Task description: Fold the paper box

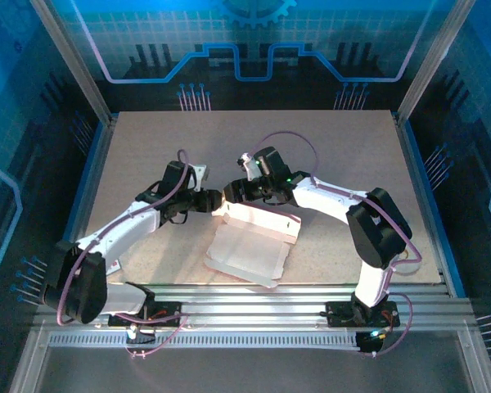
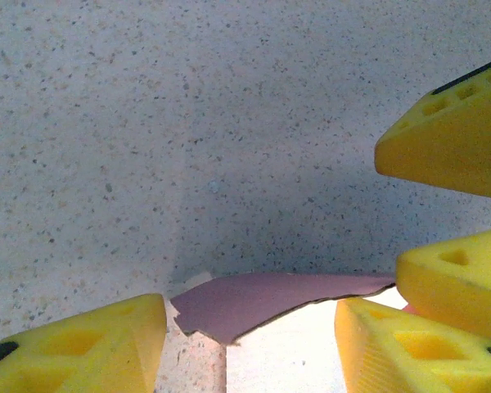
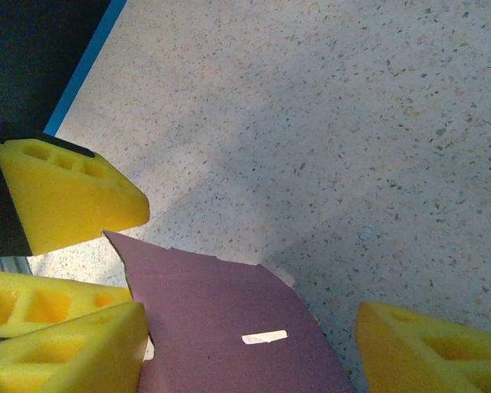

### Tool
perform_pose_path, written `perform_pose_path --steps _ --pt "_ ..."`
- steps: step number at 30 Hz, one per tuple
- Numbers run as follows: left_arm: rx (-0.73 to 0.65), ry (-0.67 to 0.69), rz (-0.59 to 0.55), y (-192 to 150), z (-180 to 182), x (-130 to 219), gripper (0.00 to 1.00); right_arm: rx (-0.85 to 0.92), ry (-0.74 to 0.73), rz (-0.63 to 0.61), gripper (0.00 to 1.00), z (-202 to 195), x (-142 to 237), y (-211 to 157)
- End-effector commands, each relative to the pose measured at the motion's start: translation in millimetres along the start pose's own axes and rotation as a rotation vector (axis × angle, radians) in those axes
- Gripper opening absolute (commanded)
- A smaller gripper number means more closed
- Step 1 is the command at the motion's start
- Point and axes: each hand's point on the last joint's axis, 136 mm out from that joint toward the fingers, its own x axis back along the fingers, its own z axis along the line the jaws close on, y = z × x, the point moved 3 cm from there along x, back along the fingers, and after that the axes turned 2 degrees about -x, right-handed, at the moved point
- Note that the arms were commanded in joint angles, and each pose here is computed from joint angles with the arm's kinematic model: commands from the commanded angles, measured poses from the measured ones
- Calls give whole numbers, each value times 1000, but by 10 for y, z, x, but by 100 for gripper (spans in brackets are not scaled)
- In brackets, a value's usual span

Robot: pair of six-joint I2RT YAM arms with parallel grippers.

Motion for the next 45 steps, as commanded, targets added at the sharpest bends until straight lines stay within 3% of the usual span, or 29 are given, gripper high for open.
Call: perform_pose_path --steps 1,5,9,12,15,20,28,36,45 --pt "-34 -68 -19 149 -102 -8 52 9 -20 14 68 -33 61 -50" --pt "-30 -89 4 120 -128 -21 40 5 -22 18 68 -48 54 -60" --pt "-30 -87 12 102 -133 14 35 5 -26 15 68 -60 58 -51" --pt "-36 -45 -8 122 -83 49 46 2 -26 15 68 -65 54 -51" --pt "-49 -57 -16 163 -110 64 38 2 -25 16 68 -62 53 -51" --pt "-51 -110 17 167 -190 36 37 0 -23 19 68 -62 55 -61" --pt "-88 -37 -17 285 -114 58 65 -2 -26 20 67 -77 57 -74" --pt "-124 -105 -1 365 -211 -32 67 -6 -25 22 67 -87 52 -89" --pt "-131 -173 38 327 -289 -98 53 0 -33 19 67 -94 63 -85"
